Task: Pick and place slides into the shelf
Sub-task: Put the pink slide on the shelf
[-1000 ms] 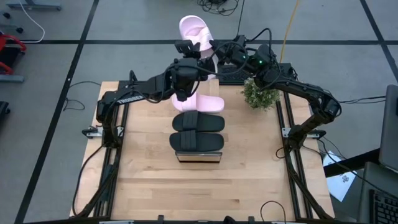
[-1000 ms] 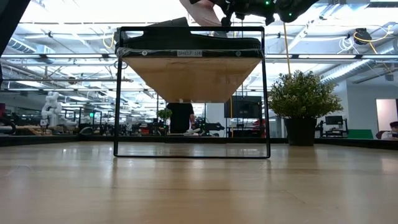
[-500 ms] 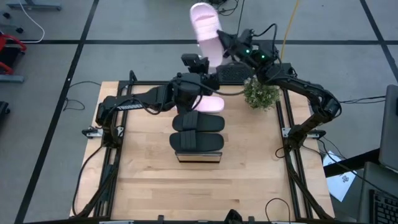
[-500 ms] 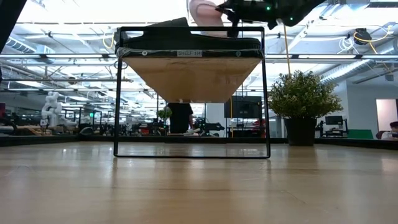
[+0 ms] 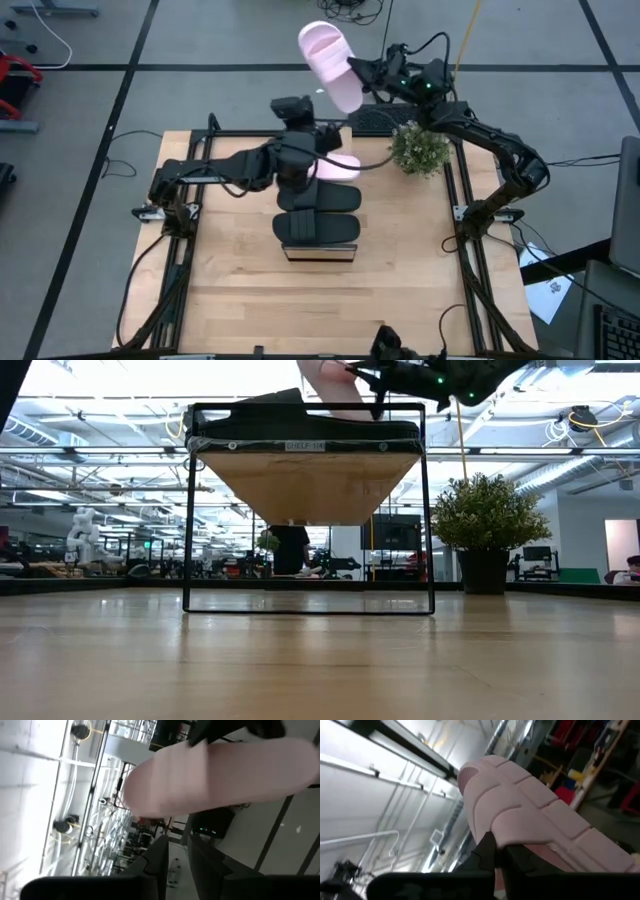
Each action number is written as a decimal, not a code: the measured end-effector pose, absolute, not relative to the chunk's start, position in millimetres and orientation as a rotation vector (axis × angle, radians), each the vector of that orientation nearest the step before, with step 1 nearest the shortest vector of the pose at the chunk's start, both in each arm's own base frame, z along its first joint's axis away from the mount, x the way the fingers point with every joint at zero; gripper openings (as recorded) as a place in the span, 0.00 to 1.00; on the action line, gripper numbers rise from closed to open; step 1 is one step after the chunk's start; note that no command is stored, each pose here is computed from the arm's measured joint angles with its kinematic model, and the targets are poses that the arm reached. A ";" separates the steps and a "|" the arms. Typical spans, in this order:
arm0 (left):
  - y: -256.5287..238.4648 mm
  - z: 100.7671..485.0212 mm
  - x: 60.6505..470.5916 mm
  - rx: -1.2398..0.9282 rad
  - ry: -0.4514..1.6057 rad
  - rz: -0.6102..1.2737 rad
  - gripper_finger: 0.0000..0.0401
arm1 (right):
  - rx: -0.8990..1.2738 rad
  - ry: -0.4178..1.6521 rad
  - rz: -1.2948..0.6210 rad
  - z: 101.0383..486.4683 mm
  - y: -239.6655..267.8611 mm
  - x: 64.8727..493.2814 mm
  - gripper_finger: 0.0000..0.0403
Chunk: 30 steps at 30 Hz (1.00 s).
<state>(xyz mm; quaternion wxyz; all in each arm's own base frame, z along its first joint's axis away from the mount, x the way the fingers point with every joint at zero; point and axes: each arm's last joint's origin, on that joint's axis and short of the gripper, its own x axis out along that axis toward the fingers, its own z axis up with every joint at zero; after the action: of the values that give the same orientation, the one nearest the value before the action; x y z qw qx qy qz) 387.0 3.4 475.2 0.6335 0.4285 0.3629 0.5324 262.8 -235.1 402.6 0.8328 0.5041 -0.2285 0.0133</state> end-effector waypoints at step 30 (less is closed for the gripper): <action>6.2 550.7 287.1 0.668 0.580 1.367 0.20 | 0.883 0.080 0.332 451.8 -243.5 274.9 0.00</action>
<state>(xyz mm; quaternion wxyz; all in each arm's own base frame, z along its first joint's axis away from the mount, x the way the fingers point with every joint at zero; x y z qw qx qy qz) 287.1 6.2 550.7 0.6864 0.2984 0.2592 0.6104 274.9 -243.5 451.8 0.8900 0.4252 0.0384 0.1601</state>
